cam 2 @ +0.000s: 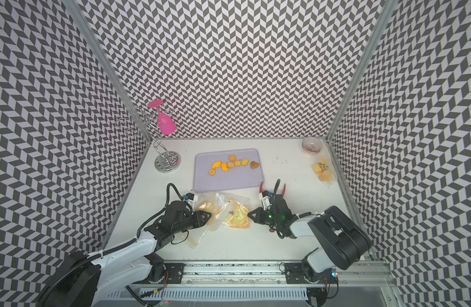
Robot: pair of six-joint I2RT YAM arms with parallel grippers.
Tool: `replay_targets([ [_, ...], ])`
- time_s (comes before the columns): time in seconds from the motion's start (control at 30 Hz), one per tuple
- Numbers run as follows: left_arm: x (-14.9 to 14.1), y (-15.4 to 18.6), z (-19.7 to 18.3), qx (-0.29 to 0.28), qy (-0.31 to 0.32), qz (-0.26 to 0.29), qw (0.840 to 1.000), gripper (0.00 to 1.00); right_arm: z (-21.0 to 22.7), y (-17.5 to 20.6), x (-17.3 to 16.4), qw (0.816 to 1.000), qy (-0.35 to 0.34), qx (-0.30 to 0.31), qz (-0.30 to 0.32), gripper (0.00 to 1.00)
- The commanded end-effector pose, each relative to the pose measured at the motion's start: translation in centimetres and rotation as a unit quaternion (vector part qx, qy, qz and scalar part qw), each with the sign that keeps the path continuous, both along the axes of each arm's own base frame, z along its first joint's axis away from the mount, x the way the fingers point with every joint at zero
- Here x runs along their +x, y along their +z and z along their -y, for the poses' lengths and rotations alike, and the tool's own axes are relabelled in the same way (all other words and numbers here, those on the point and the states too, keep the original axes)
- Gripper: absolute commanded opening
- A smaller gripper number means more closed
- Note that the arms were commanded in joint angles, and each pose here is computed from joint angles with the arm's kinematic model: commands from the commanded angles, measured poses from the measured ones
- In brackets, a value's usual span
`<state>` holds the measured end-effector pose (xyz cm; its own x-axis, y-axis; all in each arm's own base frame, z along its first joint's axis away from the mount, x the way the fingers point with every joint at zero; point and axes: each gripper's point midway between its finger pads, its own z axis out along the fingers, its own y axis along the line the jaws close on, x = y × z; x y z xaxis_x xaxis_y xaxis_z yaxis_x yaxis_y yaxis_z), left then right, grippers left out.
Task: Put the cookies into a resealable bag to prevent moisture
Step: Pick up the ziploc bag from the center of the board.
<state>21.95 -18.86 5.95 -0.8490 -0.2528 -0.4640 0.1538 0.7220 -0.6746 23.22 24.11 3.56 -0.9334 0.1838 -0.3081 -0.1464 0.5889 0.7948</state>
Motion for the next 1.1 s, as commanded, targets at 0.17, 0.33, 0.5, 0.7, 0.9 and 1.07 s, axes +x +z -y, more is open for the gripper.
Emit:
replay_targets([
  [0.17, 0.3, 1.2, 1.1, -0.034, -0.012, 0.023, 0.999, 0.28, -0.3, 0.5, 0.4, 1.0, -0.005, 0.023, 0.004, 0.0],
  [0.33, -0.1, 0.9, 1.0, -0.045, -0.007, 0.018, 0.999, 0.27, -0.2, 0.6, 0.2, 0.999, -0.016, 0.038, -0.005, 0.0],
  [0.5, -0.3, 0.6, 0.8, -0.047, -0.003, 0.015, 0.999, 0.16, 0.0, 0.3, -0.1, 0.999, -0.019, 0.04, -0.01, 0.0],
  [0.7, 0.0, 1.2, 0.8, -0.046, 0.0, 0.022, 0.999, 0.03, -0.1, 0.4, -0.3, 0.999, -0.013, 0.043, -0.009, 0.0],
  [0.9, 1.3, 3.9, 1.0, -0.043, 0.014, 0.033, 0.998, 0.0, -0.4, 4.5, 0.9, 0.996, -0.004, 0.052, 0.072, 0.32],
  [1.07, 4.3, 9.2, -0.2, 0.012, 0.058, 0.052, 0.997, 0.0, 2.4, 9.4, 4.2, 0.985, -0.107, -0.003, 0.137, 0.64],
])
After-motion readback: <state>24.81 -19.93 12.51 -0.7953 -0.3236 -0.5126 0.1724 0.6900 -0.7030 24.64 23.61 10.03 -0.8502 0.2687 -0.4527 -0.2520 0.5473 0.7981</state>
